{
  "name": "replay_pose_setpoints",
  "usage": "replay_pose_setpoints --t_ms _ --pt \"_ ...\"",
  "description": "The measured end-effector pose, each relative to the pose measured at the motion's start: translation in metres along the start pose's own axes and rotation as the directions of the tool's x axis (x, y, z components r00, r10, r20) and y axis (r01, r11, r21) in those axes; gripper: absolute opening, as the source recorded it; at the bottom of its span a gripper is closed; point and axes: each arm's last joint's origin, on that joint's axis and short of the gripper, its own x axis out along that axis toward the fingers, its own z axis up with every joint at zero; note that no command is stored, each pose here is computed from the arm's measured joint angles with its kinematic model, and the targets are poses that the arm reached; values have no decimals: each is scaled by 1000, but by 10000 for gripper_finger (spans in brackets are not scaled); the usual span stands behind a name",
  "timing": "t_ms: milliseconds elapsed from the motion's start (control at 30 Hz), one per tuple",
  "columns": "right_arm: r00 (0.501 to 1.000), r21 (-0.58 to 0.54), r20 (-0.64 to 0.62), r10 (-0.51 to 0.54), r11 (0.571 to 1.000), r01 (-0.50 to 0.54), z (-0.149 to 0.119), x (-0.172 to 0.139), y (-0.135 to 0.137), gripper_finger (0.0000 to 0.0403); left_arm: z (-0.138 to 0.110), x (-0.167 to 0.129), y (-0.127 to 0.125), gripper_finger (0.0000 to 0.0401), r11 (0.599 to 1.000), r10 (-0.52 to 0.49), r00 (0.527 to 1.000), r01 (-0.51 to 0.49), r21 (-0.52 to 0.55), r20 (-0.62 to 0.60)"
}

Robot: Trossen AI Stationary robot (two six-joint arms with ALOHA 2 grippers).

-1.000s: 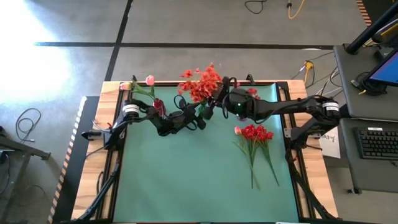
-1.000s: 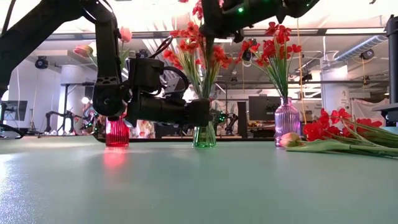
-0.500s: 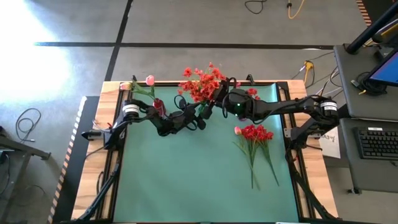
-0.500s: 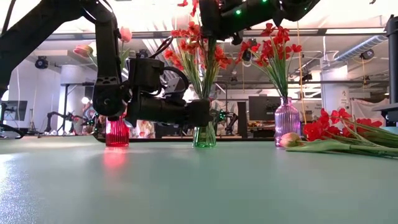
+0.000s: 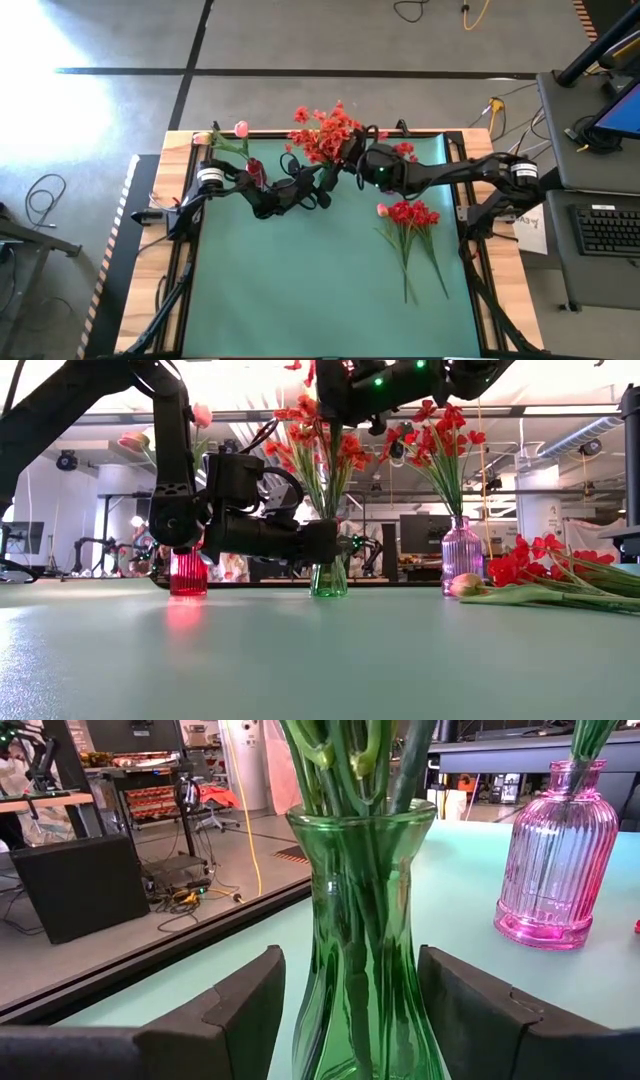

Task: Sort flowers into vase by color
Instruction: Put the orange flower in the green flower vase

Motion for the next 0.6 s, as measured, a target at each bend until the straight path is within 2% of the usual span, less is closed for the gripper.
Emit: replay_pose_setpoints --t_ms 200,600 --pt "1000 -3 -8 2 1000 -2 -8 5 3 12 0 0 0 209 1000 0 1000 0 0 0" --pt "1000 -28 -3 -2 1000 2 -3 2 0 18 -1 0 0 209 1000 0 1000 0 4 -7"
